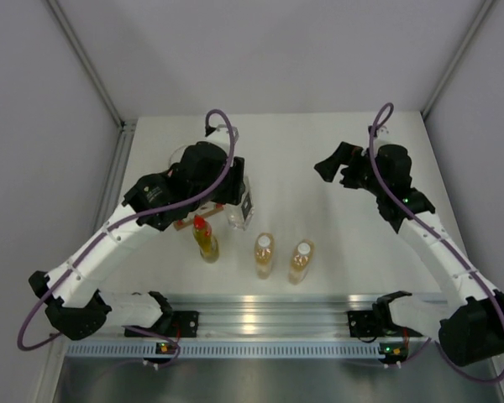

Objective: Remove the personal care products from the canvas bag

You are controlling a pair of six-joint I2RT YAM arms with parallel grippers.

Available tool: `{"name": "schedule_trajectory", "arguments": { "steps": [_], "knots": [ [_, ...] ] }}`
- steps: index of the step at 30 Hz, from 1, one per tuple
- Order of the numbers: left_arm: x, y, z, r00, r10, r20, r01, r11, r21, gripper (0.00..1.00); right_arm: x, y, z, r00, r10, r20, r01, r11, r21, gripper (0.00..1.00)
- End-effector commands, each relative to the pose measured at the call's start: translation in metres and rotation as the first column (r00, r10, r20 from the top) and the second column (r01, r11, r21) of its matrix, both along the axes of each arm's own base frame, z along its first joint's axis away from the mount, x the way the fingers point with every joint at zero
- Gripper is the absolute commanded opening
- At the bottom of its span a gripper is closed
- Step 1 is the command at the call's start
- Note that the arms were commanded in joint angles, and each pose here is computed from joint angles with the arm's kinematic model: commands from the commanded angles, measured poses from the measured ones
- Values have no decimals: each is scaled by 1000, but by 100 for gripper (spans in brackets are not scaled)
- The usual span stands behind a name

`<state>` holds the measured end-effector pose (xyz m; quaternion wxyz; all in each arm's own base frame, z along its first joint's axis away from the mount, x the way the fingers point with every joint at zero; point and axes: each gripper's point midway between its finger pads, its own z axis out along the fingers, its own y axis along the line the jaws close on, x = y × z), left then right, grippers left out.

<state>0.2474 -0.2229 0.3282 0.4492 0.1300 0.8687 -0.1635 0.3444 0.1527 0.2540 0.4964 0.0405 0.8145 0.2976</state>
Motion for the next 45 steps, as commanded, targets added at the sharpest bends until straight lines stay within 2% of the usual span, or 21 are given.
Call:
{"name": "schedule_trajectory", "arguments": {
  "steps": [1, 6, 7, 17, 23, 27, 39, 45],
  "knots": [
    [24, -2, 45, 978, 112, 178, -93, 989, -114, 0, -18, -4, -1, 999, 42, 21, -41, 999, -30, 100],
    [25, -4, 28, 974, 138, 181, -122, 988, -99, 0, -34, -1, -2, 997, 74, 29, -74, 997, -11, 100],
    [25, -4, 13, 975, 146, 168, -134, 988, -78, 0, -38, -2, 0, 996, 78, 39, -78, 997, -11, 99],
    [21, -11, -34, 973, 182, 145, -169, 981, -94, 0, -69, -12, 14, 989, 103, 104, -97, 993, -66, 99],
    [19, -12, -52, 969, 219, 111, -202, 969, -144, 0, -85, -16, 17, 986, 113, 121, -104, 992, -76, 99],
    [17, -9, -77, 969, 234, 82, -225, 968, -112, 0, -92, -19, 17, 985, 112, 132, -103, 992, -78, 100],
    [7, -14, -103, 963, 264, 57, -258, 961, -98, 0, -104, -19, 15, 984, 116, 136, -109, 993, -55, 99],
    [-3, -23, -112, 960, 266, 85, -261, 963, -62, 0, -115, -21, 27, 978, 118, 172, -111, 993, -50, 99]
  ]
}}
